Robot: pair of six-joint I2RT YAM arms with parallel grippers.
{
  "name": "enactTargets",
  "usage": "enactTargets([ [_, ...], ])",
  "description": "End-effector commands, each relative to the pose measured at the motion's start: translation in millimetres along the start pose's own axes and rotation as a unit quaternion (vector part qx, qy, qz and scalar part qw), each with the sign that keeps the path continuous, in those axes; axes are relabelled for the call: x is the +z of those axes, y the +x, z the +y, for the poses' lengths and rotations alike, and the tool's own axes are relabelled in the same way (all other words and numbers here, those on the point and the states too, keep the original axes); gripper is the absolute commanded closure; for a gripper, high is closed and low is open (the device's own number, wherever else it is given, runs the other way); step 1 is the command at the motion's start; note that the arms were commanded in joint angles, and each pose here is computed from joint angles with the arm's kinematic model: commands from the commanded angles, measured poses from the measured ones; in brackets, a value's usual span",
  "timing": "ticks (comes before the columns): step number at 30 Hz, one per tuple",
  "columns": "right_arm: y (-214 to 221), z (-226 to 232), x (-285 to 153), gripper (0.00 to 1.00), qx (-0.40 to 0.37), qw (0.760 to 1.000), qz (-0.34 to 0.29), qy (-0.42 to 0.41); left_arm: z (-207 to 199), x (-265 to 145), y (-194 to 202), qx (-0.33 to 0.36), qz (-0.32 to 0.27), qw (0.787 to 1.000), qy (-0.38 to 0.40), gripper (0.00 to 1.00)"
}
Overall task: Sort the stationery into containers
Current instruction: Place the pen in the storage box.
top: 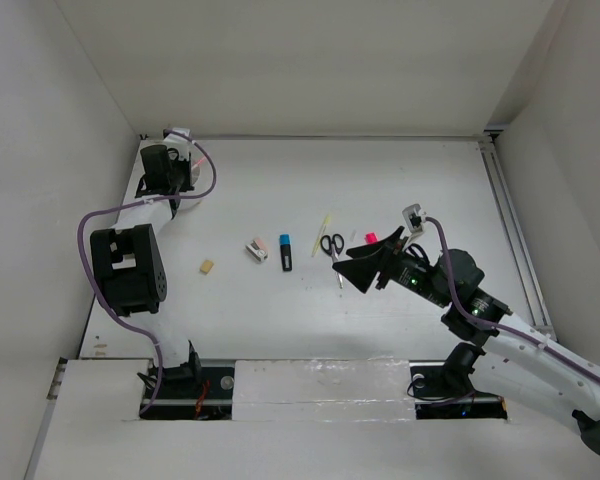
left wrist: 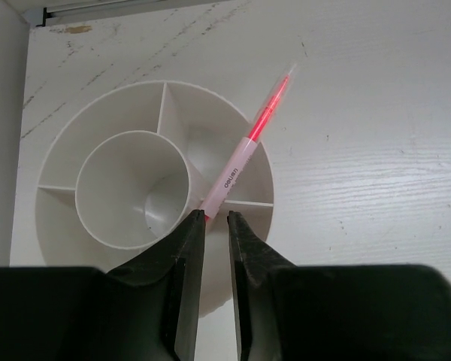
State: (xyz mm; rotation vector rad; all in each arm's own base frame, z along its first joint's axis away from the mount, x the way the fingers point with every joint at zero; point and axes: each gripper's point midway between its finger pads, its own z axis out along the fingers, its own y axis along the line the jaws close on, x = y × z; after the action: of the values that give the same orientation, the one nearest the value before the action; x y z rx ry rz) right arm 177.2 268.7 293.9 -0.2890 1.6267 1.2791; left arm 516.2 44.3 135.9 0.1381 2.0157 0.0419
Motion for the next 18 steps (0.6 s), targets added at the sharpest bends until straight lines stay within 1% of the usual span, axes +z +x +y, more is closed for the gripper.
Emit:
enactTargets([
  [1, -12, 8, -1, 0.19, -0.007, 1.000, -0.023, -0.017, 2, -3, -11, -0.004, -0.015, 1.000, -0.006, 0.85],
  [2, -16, 11, -1, 0.19, -0.008, 0.999, -0.027, -0.020, 1, -3, -6, -0.005, -0.010, 1.000, -0.005, 0.87],
  [6, -14, 9, 1, 0.19, -0.003, 1.000, -0.023, -0.017, 0, 0, 3, -0.011, -0.004, 1.000, -0.004, 0.87],
  [13, -12, 8, -1, 0.19, -0.003, 1.000, -0.023, -0.017, 1, 0, 6, -0.020, -0.003, 1.000, -0.010, 0.87],
  [18, -14, 10, -2, 0.19, -0.003, 0.999, -0.027, -0.020, 3, -1, 14, -0.021, 0.009, 1.000, -0.018, 0.87],
])
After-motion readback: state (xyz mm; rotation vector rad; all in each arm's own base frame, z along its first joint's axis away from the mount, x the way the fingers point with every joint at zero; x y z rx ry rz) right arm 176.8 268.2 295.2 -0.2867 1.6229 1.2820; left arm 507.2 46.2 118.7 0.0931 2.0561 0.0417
